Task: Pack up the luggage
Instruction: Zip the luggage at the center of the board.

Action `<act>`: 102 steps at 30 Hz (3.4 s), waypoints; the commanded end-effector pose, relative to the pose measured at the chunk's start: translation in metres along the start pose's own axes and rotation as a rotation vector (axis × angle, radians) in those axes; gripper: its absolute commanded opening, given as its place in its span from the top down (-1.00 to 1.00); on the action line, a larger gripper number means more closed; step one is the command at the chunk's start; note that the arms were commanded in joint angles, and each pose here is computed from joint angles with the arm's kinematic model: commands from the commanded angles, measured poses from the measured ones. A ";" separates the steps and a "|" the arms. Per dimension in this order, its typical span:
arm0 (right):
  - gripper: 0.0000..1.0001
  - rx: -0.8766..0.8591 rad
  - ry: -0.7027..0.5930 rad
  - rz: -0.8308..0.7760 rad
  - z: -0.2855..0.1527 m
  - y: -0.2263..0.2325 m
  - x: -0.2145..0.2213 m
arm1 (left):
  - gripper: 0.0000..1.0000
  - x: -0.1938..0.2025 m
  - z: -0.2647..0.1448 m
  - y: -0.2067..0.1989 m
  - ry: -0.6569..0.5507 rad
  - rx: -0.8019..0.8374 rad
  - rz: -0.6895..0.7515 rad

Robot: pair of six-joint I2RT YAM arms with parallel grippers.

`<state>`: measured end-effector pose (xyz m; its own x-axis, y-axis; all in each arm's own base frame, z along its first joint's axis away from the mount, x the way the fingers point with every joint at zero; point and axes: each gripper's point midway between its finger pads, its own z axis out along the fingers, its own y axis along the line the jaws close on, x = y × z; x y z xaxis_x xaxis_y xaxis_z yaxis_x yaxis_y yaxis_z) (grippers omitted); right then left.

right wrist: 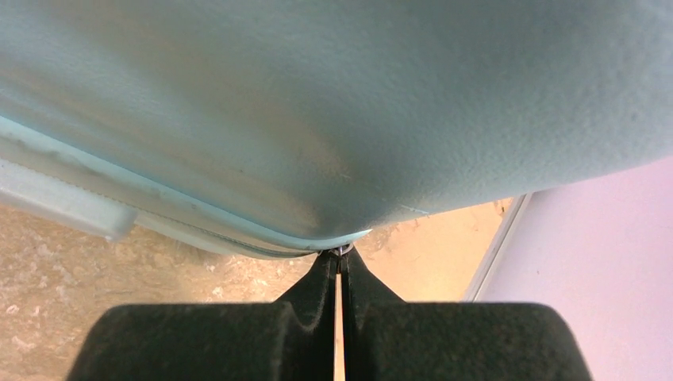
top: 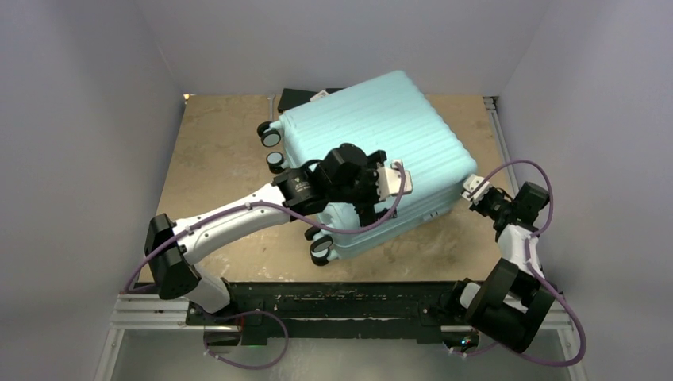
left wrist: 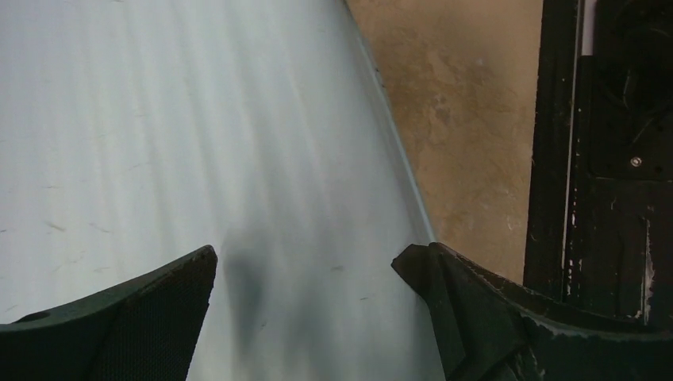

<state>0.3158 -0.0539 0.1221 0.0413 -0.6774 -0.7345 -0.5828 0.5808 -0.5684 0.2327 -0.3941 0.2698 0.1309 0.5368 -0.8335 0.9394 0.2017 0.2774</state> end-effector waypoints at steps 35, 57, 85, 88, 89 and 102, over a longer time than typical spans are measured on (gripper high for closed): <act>1.00 0.527 -0.140 0.189 -0.025 -0.123 -0.023 | -0.11 0.173 0.052 -0.094 0.450 0.293 0.040; 0.97 0.495 -0.258 0.122 0.015 -0.148 -0.022 | -0.08 0.176 0.048 -0.107 0.450 0.365 0.032; 1.00 -0.432 -0.612 -0.172 0.033 0.096 -0.076 | -0.98 -0.003 -0.016 0.018 0.130 -0.128 0.175; 1.00 -0.439 -0.627 -0.206 0.029 0.110 -0.079 | -0.98 -0.011 0.000 0.029 0.120 -0.170 0.162; 1.00 -0.437 -0.632 -0.194 0.029 0.111 -0.081 | -0.98 -0.015 0.005 0.036 0.115 -0.202 0.159; 1.00 -0.533 -0.550 0.104 0.039 0.101 -0.072 | -0.99 -0.109 0.088 0.102 -0.105 -0.443 0.004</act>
<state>0.2860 0.0618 0.1035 0.1561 -0.1890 -0.9695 -0.9207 0.3276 -0.2122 0.3191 -0.4837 0.3164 0.1969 0.5623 -0.8032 0.7772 0.4098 0.4774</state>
